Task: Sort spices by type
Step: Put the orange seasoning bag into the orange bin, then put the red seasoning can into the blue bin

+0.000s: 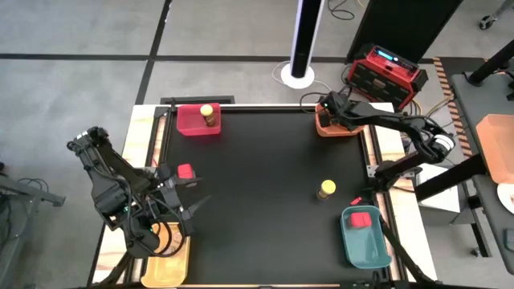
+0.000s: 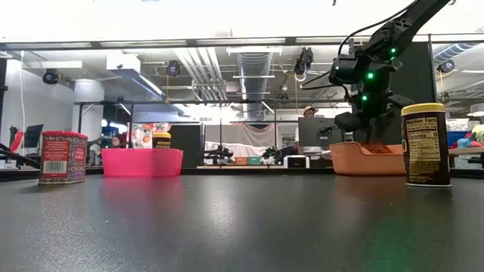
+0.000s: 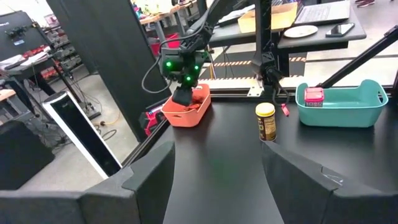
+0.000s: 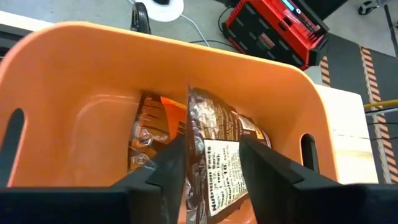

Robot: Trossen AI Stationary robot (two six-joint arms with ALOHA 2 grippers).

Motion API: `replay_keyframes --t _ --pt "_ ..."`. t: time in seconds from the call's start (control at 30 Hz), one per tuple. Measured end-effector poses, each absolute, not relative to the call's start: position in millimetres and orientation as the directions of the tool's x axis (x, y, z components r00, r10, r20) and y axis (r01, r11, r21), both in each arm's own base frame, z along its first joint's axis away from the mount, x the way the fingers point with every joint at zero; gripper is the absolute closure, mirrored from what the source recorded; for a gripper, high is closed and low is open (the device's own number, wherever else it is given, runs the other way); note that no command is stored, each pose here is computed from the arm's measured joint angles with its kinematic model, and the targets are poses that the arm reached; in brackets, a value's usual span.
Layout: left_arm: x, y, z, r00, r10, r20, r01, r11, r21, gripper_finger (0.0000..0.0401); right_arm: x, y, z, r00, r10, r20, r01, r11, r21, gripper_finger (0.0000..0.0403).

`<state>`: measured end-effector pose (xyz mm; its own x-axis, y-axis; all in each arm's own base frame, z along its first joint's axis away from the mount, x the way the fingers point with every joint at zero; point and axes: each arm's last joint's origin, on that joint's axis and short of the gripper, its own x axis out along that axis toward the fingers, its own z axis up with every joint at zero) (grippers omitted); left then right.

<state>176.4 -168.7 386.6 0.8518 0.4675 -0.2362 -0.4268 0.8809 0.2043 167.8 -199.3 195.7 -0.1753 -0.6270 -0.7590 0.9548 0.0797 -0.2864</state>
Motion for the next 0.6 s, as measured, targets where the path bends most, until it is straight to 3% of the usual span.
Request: replay_keyframes --t 0.37,0.6 --pt "176.4 -168.7 386.5 0.852 0.467 -0.237 -0.428 0.881 0.2 0.0178 173.6 -174.5 223.2 -0.063 -0.69 -0.721 0.962 0.15 -0.228 0.021" --pt "176.7 -169.5 385.6 0.856 0.448 -0.26 -0.413 0.893 0.178 0.0178 180.6 -138.1 252.6 0.11 -0.742 -0.661 0.956 0.262 -0.134 0.0212"
